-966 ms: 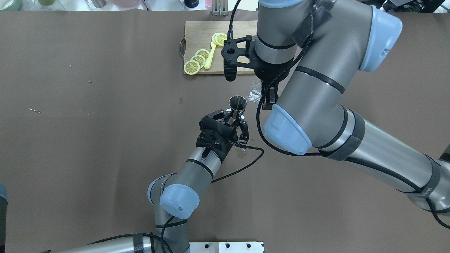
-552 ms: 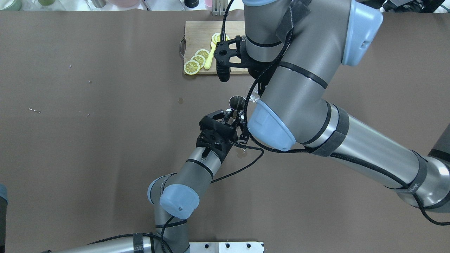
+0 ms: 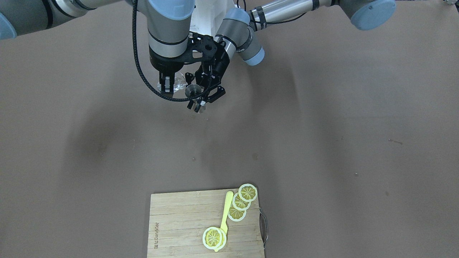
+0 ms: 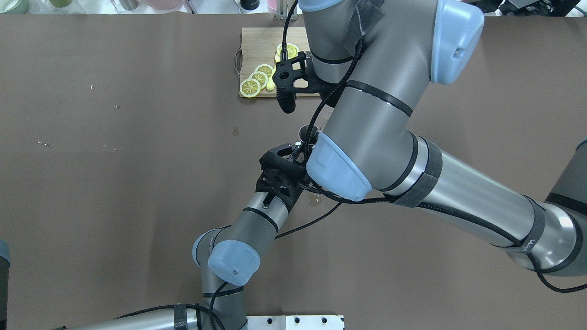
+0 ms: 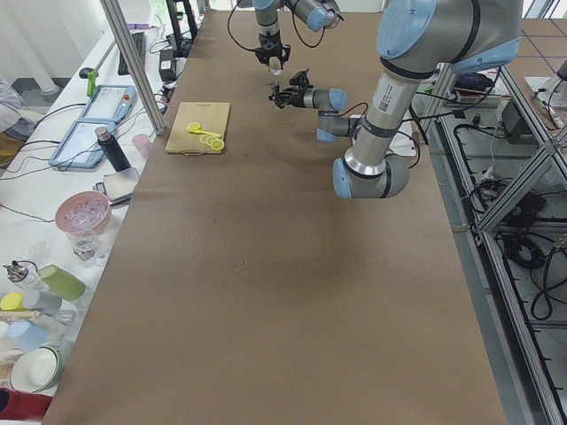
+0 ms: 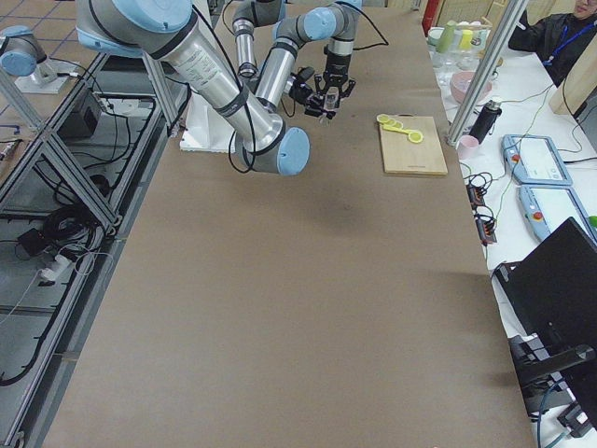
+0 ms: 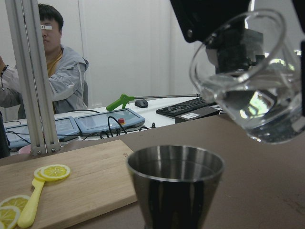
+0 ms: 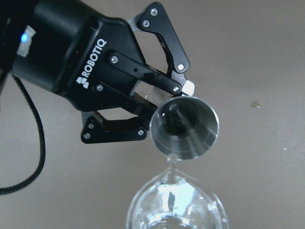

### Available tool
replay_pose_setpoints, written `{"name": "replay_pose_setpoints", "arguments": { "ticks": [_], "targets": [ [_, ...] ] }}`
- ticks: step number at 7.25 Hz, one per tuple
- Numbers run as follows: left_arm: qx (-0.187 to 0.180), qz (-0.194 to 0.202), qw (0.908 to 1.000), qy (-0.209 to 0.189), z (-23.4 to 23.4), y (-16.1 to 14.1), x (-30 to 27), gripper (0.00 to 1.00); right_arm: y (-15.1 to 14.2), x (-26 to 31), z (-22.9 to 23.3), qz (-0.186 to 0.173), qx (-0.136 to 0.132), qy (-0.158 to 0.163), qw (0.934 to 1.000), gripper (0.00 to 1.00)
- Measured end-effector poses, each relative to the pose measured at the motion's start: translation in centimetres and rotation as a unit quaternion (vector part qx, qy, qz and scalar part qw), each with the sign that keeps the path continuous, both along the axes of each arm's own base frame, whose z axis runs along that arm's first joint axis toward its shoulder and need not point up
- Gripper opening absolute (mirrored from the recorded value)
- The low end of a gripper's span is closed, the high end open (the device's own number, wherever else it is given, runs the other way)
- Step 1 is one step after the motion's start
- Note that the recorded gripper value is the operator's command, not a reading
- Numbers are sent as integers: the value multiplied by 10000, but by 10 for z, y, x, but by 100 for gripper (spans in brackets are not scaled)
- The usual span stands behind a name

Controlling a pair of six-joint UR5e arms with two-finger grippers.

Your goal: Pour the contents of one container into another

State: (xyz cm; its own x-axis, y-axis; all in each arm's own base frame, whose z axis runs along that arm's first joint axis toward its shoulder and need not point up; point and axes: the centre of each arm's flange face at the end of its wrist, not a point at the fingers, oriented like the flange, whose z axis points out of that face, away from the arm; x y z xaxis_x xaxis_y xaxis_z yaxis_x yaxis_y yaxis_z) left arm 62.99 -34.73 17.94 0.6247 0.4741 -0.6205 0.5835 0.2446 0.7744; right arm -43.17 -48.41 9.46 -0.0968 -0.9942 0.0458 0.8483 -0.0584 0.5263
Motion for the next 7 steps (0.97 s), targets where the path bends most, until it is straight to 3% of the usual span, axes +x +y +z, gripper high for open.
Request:
{"name": "replay_pose_setpoints", "arguments": {
  "ticks": [7],
  "targets": [
    [2, 0, 10000, 8, -1, 0, 0, 0, -1, -16, -6, -185, 39, 292, 9994, 0]
  ]
}}
